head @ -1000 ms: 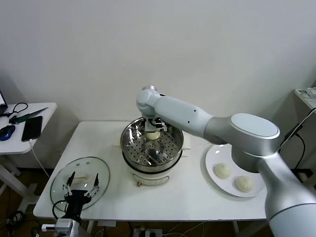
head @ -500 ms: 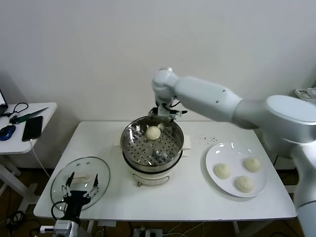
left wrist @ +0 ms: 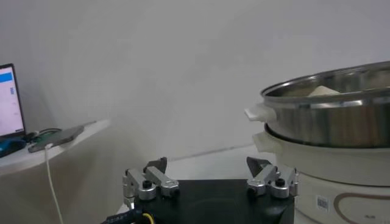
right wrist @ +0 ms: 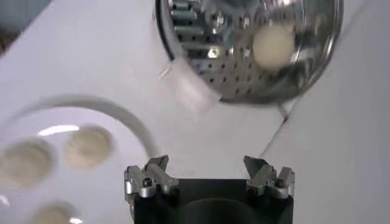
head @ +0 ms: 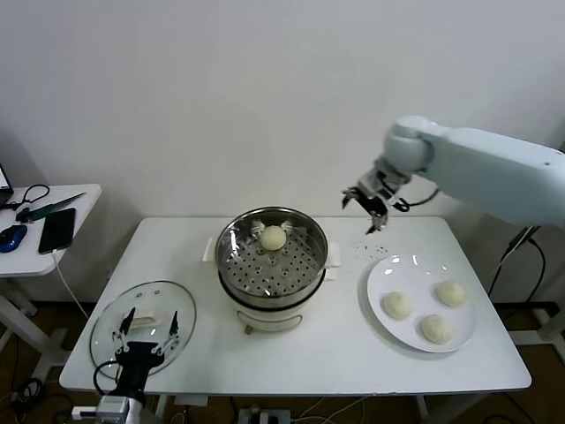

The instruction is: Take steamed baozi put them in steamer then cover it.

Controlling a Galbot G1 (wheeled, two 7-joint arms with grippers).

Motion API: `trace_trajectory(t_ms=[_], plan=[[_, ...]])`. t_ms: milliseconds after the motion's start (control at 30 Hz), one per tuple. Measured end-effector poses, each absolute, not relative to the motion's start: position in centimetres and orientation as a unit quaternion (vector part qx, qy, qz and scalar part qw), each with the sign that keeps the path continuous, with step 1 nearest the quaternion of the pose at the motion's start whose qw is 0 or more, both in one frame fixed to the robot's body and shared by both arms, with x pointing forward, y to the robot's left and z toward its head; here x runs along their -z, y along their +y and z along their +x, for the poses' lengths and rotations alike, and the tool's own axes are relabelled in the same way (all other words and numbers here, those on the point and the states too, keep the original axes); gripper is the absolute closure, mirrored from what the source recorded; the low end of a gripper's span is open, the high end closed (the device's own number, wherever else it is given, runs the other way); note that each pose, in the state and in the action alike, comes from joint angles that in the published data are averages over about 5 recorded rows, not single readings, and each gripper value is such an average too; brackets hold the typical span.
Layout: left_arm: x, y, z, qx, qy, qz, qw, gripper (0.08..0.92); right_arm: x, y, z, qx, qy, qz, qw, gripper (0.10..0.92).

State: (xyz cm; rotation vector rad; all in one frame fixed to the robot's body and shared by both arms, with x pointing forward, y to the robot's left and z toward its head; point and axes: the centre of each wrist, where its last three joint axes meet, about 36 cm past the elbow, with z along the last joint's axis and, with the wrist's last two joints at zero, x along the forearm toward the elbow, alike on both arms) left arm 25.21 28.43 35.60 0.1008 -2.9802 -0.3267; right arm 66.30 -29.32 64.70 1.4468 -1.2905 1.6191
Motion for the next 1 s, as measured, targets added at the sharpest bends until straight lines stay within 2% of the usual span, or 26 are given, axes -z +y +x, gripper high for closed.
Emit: trace_trajectory(t_ms=[200, 500, 1000], plan=[[-35.5, 28.7, 24.9, 0.109, -0.99, 0.037, 0.075, 0.177, -59.4, -33.3, 64.8, -0.543, -0.527, 0.541, 0.368, 0.2], [-35.3, 28.8, 24.5, 0.111, -0.99, 0.041, 0.08, 0.177, -52.7, -36.0, 63.6, -0.493, -0.544, 0.531, 0.424, 0.2], [-34.5, 29.2, 24.1, 0.113, -0.989, 0.045, 0.09, 0.177, -47.1, -37.2, 63.1, -0.468, -0.547, 0.518, 0.462, 0.2]])
